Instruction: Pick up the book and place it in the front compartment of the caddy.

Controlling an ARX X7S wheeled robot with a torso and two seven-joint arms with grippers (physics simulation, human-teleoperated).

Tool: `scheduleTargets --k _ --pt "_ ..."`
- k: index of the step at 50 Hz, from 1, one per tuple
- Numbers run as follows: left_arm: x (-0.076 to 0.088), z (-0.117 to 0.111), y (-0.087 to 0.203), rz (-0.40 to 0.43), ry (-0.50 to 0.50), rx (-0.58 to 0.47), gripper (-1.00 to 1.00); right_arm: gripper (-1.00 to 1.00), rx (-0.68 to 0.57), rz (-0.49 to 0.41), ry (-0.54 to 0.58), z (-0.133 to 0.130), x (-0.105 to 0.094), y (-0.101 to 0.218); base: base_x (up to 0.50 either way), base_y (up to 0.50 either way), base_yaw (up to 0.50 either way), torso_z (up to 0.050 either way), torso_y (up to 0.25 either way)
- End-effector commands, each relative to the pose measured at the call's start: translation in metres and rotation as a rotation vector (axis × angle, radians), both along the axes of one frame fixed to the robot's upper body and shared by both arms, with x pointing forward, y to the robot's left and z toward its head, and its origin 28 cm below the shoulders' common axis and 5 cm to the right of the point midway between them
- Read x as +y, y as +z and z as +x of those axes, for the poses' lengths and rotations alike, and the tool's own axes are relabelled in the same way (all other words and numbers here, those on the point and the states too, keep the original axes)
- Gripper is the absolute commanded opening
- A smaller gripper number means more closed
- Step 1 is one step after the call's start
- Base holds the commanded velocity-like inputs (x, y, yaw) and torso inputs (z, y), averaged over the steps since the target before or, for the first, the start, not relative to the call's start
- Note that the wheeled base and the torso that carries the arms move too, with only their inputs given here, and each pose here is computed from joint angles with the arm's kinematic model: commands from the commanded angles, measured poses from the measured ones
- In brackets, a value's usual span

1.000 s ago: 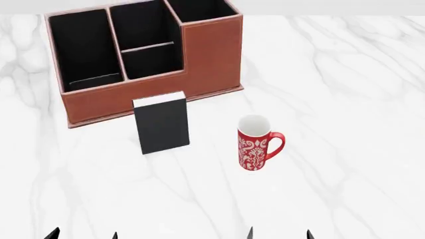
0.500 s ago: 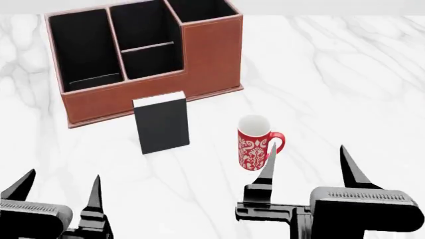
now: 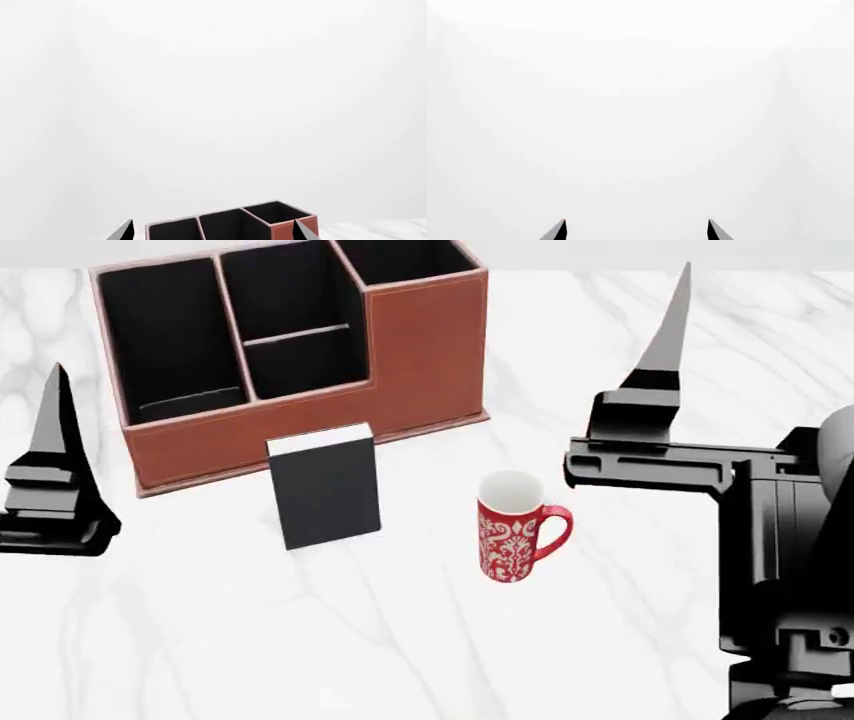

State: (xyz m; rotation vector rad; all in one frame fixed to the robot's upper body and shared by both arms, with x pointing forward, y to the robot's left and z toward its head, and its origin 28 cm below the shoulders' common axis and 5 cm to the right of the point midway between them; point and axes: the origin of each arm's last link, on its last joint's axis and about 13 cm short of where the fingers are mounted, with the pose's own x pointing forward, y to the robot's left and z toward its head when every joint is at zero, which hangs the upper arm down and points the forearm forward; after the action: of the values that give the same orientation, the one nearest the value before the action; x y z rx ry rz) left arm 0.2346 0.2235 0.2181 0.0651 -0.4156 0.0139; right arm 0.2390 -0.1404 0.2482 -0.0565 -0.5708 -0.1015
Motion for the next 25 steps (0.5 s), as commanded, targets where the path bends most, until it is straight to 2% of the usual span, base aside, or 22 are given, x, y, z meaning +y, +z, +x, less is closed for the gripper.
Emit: scheduleTargets --k 1,5,25 --pt "0.0035 -0.0039 0.0188 -0.016 0.014 -0.075 1.00 1.00 -0.048 0.001 0.018 -0.0052 -0.0036 0.0120 0.00 0.00 0.00 0.000 0.000" --pt "0.0032 -0.0037 0.0176 -0.012 0.015 -0.073 1.00 1.00 -0.047 0.000 0.033 -0.0053 -0.0029 0.0111 0.00 0.00 0.00 0.000 0.000" --pt "0.0039 -0.0022 0.0191 0.012 0.025 -0.084 1.00 1.00 -0.037 -0.014 0.060 -0.0034 -0.0011 0.0064 0.00 0.50 0.00 0.000 0.000"
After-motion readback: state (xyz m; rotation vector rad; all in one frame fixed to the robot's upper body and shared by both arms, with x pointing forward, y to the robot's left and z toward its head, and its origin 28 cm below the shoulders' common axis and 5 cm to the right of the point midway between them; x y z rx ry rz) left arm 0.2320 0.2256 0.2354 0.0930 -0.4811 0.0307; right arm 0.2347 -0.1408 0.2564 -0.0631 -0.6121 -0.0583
